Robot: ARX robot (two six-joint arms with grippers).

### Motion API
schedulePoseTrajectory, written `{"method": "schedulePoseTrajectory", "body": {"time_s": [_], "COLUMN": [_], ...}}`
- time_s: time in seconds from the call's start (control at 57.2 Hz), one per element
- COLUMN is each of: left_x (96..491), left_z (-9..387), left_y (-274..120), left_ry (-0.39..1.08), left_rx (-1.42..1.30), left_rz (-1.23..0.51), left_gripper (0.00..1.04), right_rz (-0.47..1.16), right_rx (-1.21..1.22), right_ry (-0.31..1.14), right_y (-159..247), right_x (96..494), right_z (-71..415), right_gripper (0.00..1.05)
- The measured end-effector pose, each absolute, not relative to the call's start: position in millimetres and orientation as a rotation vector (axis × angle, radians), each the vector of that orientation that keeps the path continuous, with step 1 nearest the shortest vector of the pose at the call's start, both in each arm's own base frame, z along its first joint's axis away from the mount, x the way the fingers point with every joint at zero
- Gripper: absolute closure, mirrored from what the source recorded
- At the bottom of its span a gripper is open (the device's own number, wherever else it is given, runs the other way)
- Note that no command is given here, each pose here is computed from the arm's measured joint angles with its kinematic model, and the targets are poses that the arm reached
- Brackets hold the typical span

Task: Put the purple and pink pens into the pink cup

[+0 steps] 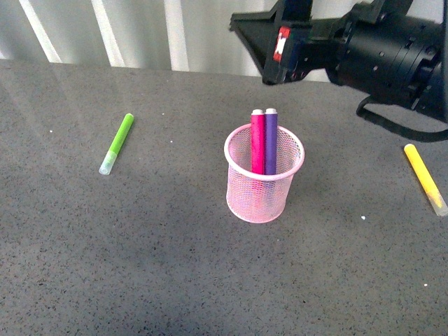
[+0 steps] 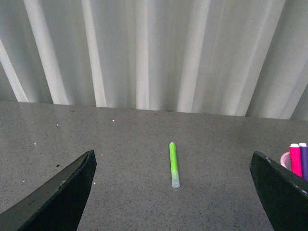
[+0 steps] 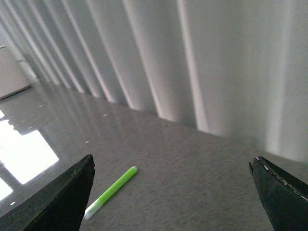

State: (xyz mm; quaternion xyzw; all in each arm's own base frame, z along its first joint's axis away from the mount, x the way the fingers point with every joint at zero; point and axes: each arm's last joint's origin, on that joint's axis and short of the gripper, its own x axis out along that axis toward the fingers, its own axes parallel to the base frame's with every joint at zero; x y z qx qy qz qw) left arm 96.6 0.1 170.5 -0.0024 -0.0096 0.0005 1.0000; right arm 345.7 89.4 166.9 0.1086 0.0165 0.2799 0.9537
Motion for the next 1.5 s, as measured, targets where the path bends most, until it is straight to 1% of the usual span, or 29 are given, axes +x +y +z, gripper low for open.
{"method": "schedulePoseTrajectory", "body": {"time_s": [0.07, 0.175, 0.245, 0.367, 0.525, 0.542, 0.577, 0.612, 0.647, 0.7, 0.77, 0.805, 0.857, 0.91, 0.927, 1.015, 1.032, 1.067, 1.085, 1.172, 1.505], "left_x": [97, 97, 97, 97, 97, 97, 97, 97, 97, 97, 97, 97, 97, 97, 97, 97, 97, 97, 97, 97, 97], "left_z": [171, 171, 171, 171, 171, 171, 171, 171, 171, 171, 171, 171, 171, 171, 171, 171, 171, 171, 171, 170, 170], "left_y": [0, 0, 0, 0, 0, 0, 0, 0, 0, 0, 0, 0, 0, 0, 0, 0, 0, 0, 0, 0, 0], "left_ry": [-0.019, -0.019, -0.019, -0.019, -0.019, -0.019, -0.019, -0.019, -0.019, -0.019, -0.02, -0.02, -0.019, -0.019, -0.019, -0.02, -0.019, -0.019, -0.019, -0.019, -0.019], "left_rx": [-0.005, -0.004, -0.005, -0.005, -0.004, -0.004, -0.005, -0.004, -0.005, -0.004, -0.005, -0.005, -0.004, -0.004, -0.004, -0.004, -0.004, -0.005, -0.004, -0.004, -0.005], "left_rz": [0.001, 0.001, 0.001, 0.001, 0.001, 0.001, 0.001, 0.001, 0.001, 0.001, 0.001, 0.001, 0.001, 0.001, 0.001, 0.001, 0.001, 0.001, 0.001, 0.0, 0.001], "left_gripper": [0.07, 0.07, 0.07, 0.07, 0.07, 0.07, 0.07, 0.07, 0.07, 0.07, 0.07, 0.07, 0.07, 0.07, 0.07, 0.07, 0.07, 0.07, 0.07, 0.07, 0.07], "right_rz": [0.433, 0.305, 0.23, 0.164, 0.144, 0.128, 0.056, 0.021, 0.004, -0.007, -0.006, -0.006, -0.005, -0.006, -0.006, -0.003, -0.017, -0.029, -0.026, 0.002, -0.003], "right_rx": [0.19, 0.127, 0.085, 0.036, 0.0, -0.003, -0.002, 0.004, 0.009, 0.012, 0.009, 0.008, 0.008, 0.006, 0.006, 0.004, 0.004, 0.003, 0.003, 0.001, 0.001], "right_ry": [-0.02, -0.074, -0.107, -0.141, -0.217, -0.215, -0.16, -0.117, -0.071, -0.01, 0.002, 0.006, 0.013, 0.014, 0.014, 0.006, 0.004, 0.002, 0.002, 0.005, 0.002], "right_y": [66, 40, 20, -4, -24, -25, -26, -26, -26, -23, -20, -18, -16, -14, -14, -10, -9, -5, -5, -1, 0], "right_x": [342, 327, 309, 272, 213, 207, 194, 185, 175, 161, 155, 152, 150, 146, 146, 140, 140, 138, 137, 133, 120], "right_z": [195, 225, 246, 275, 298, 300, 299, 295, 285, 258, 244, 238, 232, 224, 223, 216, 215, 212, 211, 203, 183], "right_gripper": [0.07, 0.07, 0.07, 0.07, 0.07, 0.08, 0.15, 0.2, 0.26, 0.38, 0.49, 0.56, 0.63, 0.74, 0.75, 0.92, 0.93, 1.0, 1.02, 1.01, 1.01]}}
